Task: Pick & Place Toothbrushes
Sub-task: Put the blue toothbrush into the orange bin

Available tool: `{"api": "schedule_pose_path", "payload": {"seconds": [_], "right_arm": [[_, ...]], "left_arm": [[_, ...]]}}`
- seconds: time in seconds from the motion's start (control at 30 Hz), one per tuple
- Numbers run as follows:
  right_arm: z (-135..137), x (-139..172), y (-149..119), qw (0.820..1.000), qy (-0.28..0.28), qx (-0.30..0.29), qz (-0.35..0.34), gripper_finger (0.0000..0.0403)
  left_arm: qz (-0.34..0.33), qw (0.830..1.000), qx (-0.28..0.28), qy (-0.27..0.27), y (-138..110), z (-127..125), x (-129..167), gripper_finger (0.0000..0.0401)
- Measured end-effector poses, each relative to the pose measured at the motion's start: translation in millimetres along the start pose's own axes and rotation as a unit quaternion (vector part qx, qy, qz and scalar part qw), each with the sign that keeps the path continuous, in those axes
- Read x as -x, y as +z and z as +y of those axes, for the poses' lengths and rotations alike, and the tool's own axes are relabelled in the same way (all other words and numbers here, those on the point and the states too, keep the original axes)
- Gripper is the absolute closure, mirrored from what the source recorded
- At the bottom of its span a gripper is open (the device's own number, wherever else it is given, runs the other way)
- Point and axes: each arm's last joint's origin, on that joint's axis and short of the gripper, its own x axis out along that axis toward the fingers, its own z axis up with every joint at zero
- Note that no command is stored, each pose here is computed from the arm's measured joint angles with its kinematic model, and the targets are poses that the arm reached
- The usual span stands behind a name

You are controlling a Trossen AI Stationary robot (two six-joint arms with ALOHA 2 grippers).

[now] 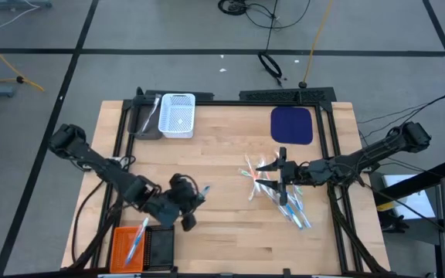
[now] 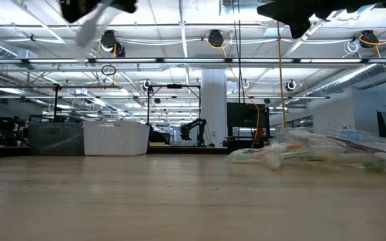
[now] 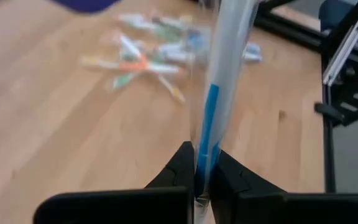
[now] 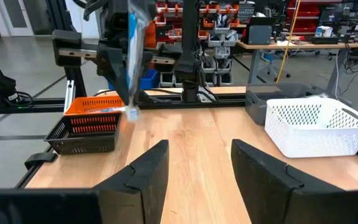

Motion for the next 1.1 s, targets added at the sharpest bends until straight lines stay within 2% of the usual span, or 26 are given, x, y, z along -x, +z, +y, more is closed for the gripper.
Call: {"api": "schedule_pose_path", "payload": {"seconds": [0.23,0.43,0.6,0.73,0.93,1.1], "right_arm": [[0.0,0.0,0.0,1.0,0.0,0.0,0.0,0.0239],[0.0,0.0,0.1,1.0,0.0,0.005,-0.001,0.0243],[0.1,-0.1,1.5,1.0,0.001,0.003,-0.007,0.0243],[0.2,0.0,2.7,1.0,0.001,0.002,-0.014,0.0245],[0.0,0.7,3.7,1.0,0.001,0.003,-0.016,0.0247],[-0.4,1.8,5.0,1.0,0.001,0.002,-0.02,0.0248]], "left_arm": [[0.07,0.996,0.049,0.006,-28.0,-6.8,16.3,0.0381],[0.125,0.988,0.09,0.014,-49.8,-11.8,32.3,0.0392],[0.149,0.981,0.121,0.02,-68.0,-17.3,49.0,0.038],[0.163,0.976,0.142,0.023,-82.2,-21.1,63.1,0.0394],[0.177,0.964,0.186,0.066,-102.4,-17.0,84.2,0.0379],[0.184,0.952,0.232,0.077,-117.0,-17.2,101.3,0.0394]]}}
